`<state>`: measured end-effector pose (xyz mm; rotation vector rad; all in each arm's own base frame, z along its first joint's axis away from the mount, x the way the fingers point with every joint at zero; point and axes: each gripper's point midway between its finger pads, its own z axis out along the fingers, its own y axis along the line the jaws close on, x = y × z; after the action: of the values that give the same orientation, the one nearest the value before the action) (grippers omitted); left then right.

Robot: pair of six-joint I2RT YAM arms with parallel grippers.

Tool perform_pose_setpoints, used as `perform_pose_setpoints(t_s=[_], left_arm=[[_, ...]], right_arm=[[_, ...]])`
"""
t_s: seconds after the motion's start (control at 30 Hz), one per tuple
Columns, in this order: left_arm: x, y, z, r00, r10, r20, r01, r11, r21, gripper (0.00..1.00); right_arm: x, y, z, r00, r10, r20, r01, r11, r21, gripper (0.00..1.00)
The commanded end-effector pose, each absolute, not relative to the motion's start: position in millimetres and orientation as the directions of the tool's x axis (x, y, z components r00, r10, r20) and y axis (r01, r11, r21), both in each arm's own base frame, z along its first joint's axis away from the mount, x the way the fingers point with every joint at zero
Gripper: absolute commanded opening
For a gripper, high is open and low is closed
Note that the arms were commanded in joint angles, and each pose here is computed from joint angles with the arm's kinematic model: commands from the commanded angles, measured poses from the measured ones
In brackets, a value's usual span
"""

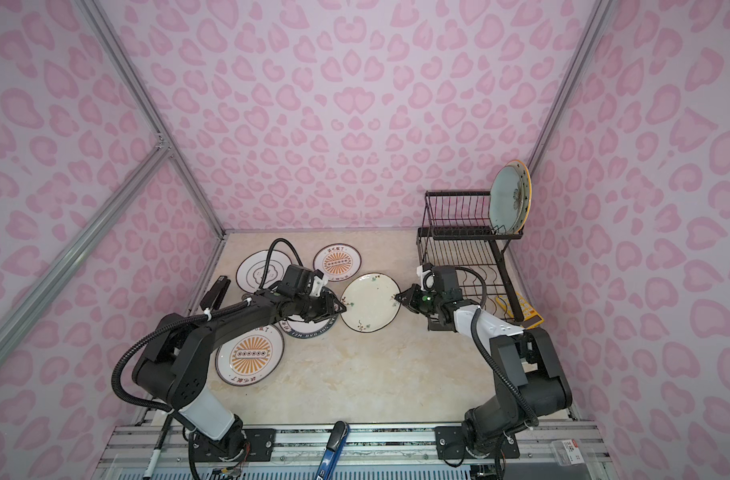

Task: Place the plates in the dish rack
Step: 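Slide the cream berry plate farther from the robot with both grippers and tilt it up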

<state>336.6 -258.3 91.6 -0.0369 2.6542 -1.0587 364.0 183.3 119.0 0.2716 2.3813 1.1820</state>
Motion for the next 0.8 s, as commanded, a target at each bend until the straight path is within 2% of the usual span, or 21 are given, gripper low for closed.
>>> perform_pose_setpoints(t_s=[0.0,0.53,0.77], left_arm=[[346,-263,99,-0.952,-0.111,-0.287,0.123,0.717,-0.687,0.46],[356,-274,136,-0.925,-0.112,-0.364,0.215,0.635,-0.742,0.44],[356,-279,155,-0.912,-0.117,-0.394,0.254,0.592,-0.764,0.37]], right_arm=[[372,196,154,-0.852,0.373,-0.368,-0.132,0.528,0.839,0.0],[371,208,179,-0.849,0.38,-0.367,-0.172,0.459,0.872,0.0],[371,214,182,-0.851,0.373,-0.369,-0.184,0.447,0.876,0.0]])
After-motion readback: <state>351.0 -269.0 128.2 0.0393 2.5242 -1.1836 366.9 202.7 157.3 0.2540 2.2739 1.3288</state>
